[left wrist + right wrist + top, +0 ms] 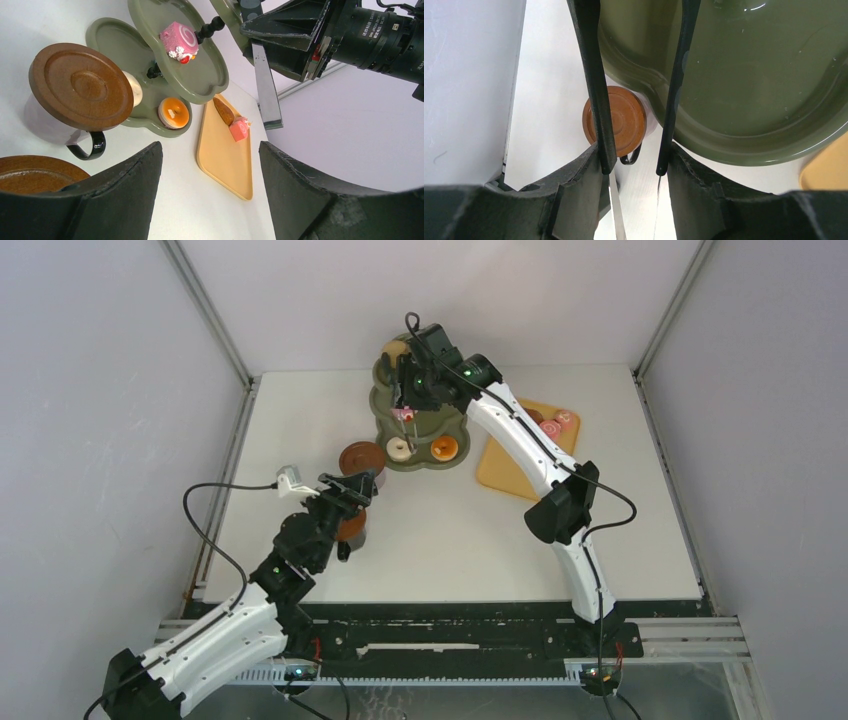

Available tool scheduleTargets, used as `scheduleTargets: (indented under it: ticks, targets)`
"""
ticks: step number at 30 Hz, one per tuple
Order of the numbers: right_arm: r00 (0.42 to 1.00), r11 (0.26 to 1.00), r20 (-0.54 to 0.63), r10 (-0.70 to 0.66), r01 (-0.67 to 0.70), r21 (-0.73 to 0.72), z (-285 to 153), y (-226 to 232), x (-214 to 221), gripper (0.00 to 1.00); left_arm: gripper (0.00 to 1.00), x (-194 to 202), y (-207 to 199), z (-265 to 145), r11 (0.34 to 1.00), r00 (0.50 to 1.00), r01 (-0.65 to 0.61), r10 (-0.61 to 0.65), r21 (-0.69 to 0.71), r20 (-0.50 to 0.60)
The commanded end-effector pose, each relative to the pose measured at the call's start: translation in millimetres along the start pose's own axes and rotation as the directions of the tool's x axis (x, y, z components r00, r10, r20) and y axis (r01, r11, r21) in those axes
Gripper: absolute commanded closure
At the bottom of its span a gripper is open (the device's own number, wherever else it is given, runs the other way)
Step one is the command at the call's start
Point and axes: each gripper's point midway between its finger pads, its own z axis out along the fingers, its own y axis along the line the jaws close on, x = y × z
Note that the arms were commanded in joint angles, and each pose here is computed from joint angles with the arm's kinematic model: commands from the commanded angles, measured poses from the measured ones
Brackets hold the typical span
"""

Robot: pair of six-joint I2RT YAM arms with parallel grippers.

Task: Serve the afternoon tea
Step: Place the desert on the desert table.

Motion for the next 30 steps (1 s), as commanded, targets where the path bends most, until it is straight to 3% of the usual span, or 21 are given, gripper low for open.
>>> scheduleTargets:
  ticks: [1,30]
  targets:
    - [0.998,0.999,0.056,0.008,-0.006,-0.031,-24.9,6.3,-18.2,0.44,0.25,-4.3,-12.7,0.2,0.999,0.999,0.03,-0.031,0.041,0.01]
    - [0.999,1.0,0.036,0.001,0.0,-0.022,-41.9,9.7,-4.7,0.44,0.25,-10.5,-27.6,-6.2,0.996,0.999,0.048,-0.049,0.081,0.013]
